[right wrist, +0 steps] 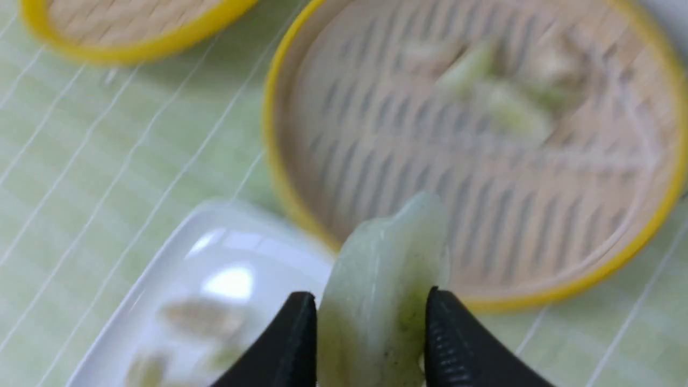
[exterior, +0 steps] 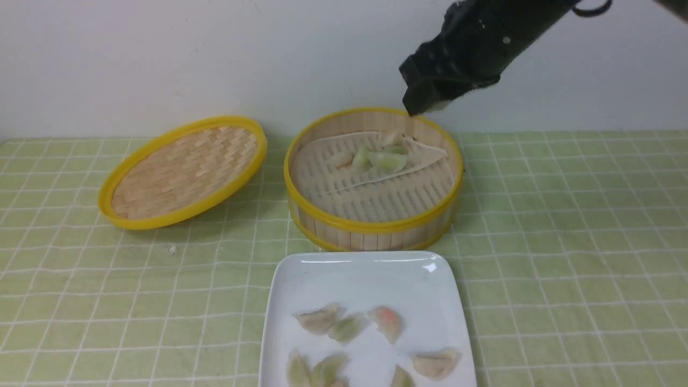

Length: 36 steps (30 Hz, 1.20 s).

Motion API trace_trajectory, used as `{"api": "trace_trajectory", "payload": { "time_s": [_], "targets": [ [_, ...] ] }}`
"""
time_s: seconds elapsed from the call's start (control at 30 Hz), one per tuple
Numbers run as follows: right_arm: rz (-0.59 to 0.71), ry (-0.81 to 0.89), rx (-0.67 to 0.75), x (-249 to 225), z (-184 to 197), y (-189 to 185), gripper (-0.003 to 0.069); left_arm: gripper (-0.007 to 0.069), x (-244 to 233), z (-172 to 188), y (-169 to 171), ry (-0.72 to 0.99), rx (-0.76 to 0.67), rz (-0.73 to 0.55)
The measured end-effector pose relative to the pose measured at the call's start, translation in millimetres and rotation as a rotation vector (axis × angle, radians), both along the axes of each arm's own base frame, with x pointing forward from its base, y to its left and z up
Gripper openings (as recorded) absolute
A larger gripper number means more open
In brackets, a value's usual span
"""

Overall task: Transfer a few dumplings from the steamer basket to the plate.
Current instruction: Use the right arm to put the dumpling into the plate

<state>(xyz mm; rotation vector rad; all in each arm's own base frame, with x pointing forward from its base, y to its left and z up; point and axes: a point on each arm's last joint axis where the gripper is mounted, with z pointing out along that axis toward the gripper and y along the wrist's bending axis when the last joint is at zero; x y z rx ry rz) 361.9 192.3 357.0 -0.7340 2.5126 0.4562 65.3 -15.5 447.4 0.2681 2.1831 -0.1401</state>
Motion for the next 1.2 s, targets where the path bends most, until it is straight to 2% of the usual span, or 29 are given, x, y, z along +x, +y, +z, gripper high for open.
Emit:
{"api": "trace_trajectory", "payload": {
  "time_s": [0.13,0.27,0.37,0.5,0.63,0.7,0.73,0.83,0.9,0.97,1.03,1.2],
  "targets": [
    [0.104,0.187,-0.082,-55,-48,18,0.0237,-0.0006,-1,0,-2,0.006,-0.014,-0.012],
    [0.149,0.297,-0.147,-80,-100,34,0.0237,-0.0006,-1,0,-2,0.006,-0.016,-0.013],
    [0.141,0.34,-0.177,-84,-134,42,0.0237,-0.0006,-1,0,-3,0.012,-0.028,-0.023],
    [0.125,0.382,-0.191,-79,-160,47,0.0241,-0.0006,-1,0,-3,0.013,-0.031,-0.025],
    [0.111,0.394,-0.169,-77,-166,51,0.0312,-0.0006,-1,0,-3,0.013,-0.031,-0.025],
    [0.109,0.374,-0.159,-74,-163,52,0.0402,-0.0006,-1,0,-4,0.013,-0.032,-0.026],
    [0.111,0.365,-0.158,-73,-161,53,0.0424,-0.0006,-1,0,-4,0.013,-0.032,-0.026],
    [0.135,0.325,-0.174,-66,-144,56,0.0514,-0.0006,-1,0,-4,0.013,-0.032,-0.026],
    [0.156,0.319,-0.202,-63,-132,56,0.0529,-0.0006,-1,0,-4,0.013,-0.032,-0.026],
    [0.155,0.268,-0.224,-57,-111,55,0.0505,-0.0006,-1,0,-4,0.013,-0.032,-0.026],
    [0.137,0.213,-0.223,-57,-92,52,0.0445,-0.0006,-1,0,-4,0.013,-0.032,-0.026],
    [0.061,0.045,-0.131,-87,-11,25,0.019,-0.0006,-1,0,-4,0.013,-0.032,-0.026]
  ]
}}
